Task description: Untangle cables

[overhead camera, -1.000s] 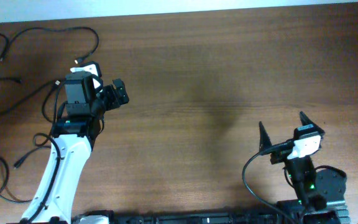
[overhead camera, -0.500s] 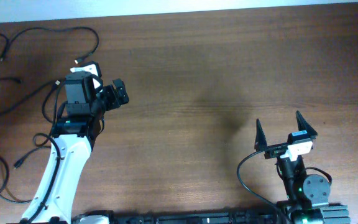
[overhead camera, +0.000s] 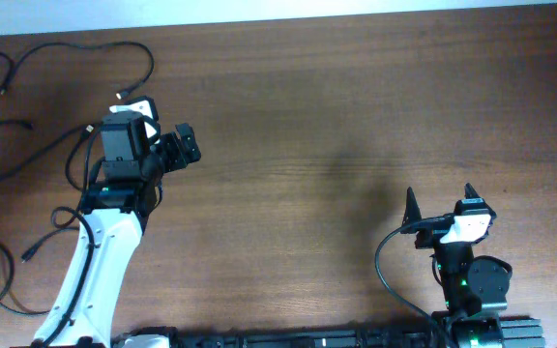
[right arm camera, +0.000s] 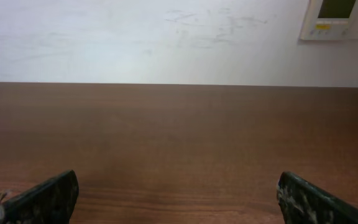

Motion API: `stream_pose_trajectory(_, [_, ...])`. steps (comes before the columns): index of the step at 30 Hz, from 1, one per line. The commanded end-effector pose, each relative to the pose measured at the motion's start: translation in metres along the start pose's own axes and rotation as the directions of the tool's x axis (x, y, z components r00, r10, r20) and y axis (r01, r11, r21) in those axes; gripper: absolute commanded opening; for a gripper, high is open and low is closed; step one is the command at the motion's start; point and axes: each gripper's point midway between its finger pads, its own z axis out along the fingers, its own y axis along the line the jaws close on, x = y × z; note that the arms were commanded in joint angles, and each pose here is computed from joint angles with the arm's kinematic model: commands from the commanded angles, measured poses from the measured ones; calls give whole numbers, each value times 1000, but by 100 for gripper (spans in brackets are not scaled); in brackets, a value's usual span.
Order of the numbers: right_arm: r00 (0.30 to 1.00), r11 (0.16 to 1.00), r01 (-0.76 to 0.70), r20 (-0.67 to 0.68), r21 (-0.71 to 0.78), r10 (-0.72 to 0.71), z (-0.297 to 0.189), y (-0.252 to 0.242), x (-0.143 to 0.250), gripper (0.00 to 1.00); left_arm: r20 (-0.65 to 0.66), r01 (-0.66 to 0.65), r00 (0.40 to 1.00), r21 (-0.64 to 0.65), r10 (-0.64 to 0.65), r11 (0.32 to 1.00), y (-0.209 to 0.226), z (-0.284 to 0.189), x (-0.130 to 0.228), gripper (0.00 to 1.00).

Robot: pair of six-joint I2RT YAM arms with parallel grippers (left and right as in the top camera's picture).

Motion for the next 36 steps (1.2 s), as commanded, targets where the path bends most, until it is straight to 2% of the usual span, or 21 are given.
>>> stream_pose_trajectory(1, [1000, 1000, 12, -5, 28, -11, 0, -5, 3, 99, 26, -20, 999, 13, 19, 1000, -5, -6, -9, 99])
stream_pose_trajectory(36, [1000, 1000, 11, -3, 16, -11, 0, -3, 2, 99, 26, -19, 999, 13, 19, 1000, -5, -6, -9, 99])
